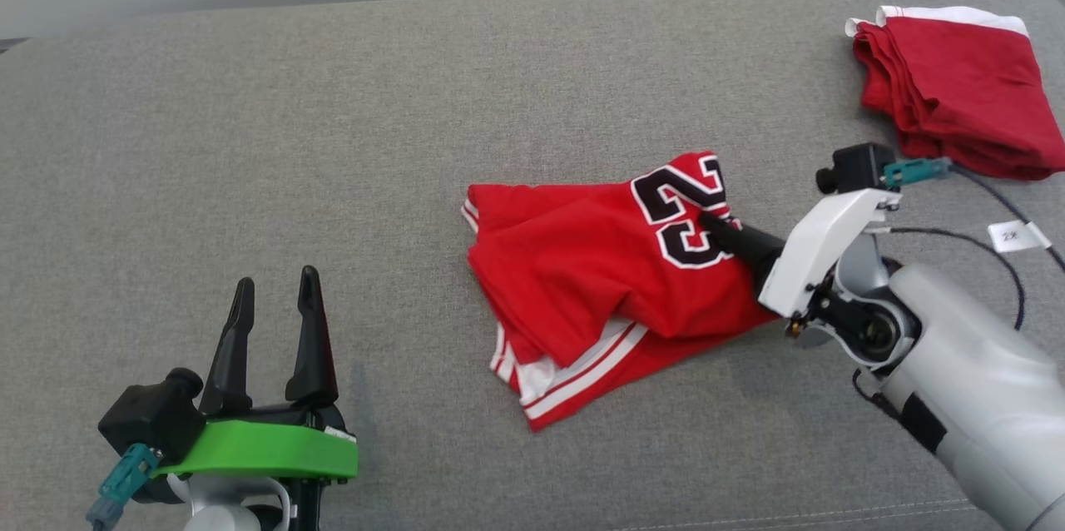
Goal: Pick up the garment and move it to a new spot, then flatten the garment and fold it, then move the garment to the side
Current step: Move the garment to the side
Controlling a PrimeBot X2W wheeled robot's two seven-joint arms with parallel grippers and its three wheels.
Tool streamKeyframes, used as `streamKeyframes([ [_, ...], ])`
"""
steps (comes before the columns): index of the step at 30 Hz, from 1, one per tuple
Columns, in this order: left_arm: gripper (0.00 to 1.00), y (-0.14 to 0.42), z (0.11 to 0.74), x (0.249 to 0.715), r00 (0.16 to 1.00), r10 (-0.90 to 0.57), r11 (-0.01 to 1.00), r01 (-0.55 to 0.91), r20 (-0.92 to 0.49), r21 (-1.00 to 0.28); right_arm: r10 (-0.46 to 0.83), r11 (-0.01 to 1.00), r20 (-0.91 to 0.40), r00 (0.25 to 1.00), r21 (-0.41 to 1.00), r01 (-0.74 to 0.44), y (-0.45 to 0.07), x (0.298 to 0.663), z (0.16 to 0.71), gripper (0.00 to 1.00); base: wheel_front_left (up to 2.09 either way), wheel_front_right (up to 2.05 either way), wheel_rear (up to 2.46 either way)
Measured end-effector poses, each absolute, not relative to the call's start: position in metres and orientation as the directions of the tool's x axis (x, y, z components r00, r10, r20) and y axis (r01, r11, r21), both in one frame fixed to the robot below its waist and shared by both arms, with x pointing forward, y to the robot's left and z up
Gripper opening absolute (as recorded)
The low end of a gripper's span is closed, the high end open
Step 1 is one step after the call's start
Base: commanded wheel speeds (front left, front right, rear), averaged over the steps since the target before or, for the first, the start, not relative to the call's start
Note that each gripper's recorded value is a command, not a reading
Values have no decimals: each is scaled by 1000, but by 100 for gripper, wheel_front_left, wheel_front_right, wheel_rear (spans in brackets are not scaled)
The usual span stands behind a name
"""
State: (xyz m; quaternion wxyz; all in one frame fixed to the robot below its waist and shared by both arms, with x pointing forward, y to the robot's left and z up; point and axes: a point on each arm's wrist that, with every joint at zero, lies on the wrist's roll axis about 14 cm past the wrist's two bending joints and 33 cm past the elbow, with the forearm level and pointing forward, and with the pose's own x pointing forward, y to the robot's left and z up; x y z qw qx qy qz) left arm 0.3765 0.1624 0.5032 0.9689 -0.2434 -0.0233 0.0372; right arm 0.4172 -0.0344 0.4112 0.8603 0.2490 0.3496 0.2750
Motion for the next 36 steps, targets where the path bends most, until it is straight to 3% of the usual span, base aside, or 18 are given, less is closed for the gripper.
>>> streamKeyframes([
  [8, 100, 155, 508, 378, 997, 62, 878, -35, 42, -477, 540, 819, -443, 716, 472, -326, -97, 455, 446, 0, 0, 0, 0],
  [13, 100, 152, 511, 378, 997, 52, 878, -22, 50, -479, 521, 824, -368, 771, 454, -340, -111, 473, 480, 0, 0, 0, 0],
  [26, 100, 147, 513, 376, 998, 37, 876, -4, 58, -482, 492, 845, -300, 817, 389, -366, -131, 496, 527, 0, 0, 0, 0],
  [30, 100, 146, 513, 375, 998, 35, 876, -3, 56, -482, 430, 894, -341, 836, 295, -339, -152, 503, 530, 0, 0, 0, 0],
  [36, 100, 145, 510, 374, 998, 32, 876, -6, 46, -483, 404, 905, -339, 850, 286, -316, -160, 514, 541, 0, 0, 0, 0],
])
